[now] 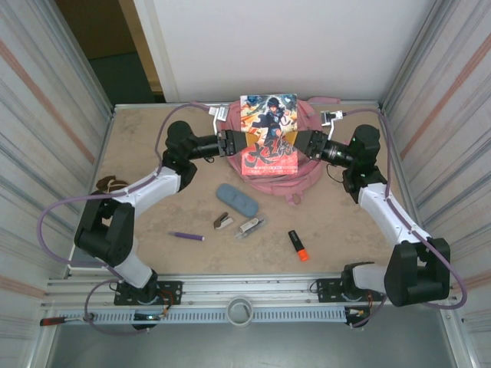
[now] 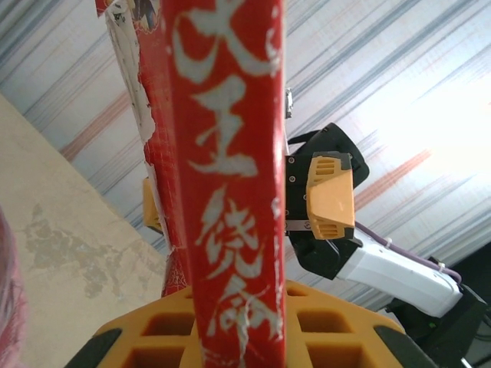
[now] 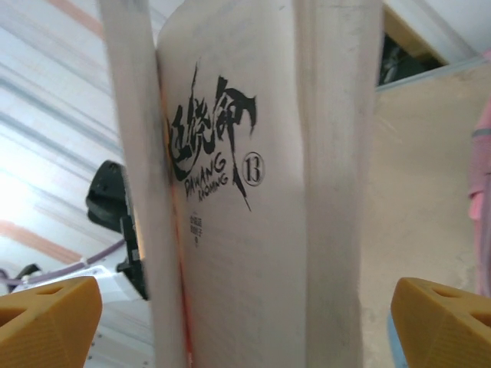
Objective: Pack books, pencil case, and school supplies into a backpack
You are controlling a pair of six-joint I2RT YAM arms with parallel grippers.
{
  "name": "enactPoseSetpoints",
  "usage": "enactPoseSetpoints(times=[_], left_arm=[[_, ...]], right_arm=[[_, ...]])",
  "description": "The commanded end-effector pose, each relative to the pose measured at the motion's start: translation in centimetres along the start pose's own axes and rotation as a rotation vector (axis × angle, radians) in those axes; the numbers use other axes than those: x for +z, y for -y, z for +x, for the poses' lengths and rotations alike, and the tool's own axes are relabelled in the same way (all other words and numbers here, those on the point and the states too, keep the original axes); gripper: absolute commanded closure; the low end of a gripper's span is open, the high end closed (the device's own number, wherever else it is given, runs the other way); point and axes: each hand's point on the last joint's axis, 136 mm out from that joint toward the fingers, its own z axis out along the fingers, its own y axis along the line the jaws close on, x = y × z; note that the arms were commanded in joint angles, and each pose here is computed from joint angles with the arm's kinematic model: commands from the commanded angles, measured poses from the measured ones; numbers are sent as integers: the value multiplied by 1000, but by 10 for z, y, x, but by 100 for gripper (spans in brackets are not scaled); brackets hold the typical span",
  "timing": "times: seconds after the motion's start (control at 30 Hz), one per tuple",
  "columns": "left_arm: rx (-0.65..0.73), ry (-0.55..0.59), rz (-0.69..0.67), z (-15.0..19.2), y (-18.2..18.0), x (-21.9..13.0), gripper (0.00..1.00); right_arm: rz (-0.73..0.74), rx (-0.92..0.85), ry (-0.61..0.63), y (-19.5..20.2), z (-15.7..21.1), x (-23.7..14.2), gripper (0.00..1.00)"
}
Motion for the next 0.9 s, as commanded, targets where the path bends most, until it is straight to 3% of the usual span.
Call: enactPoseSetpoints(times=[0.0,0.27,0.4,0.6,0.7,0.87], left_arm=[[196,11,145,-20,69,3,100],[259,-5,201,-21,98,3,100],[236,10,173,-26,88,4,100],[130,44,79,-35,45,1,100],[105,49,53,-35,31,1,100],[75,38,-19,-28,4,2,100]], right_arm=[[-110,-69,-50,-33,5,6,1],[-186,-143,-84,-60,8,12,0],[-248,-187,-91,-84,11,13,4],[-228,-183,-17,-90,2,4,24],[-170,-125,10,-72,-4,3,40],[-52,-22,43,-35,-11,4,79]])
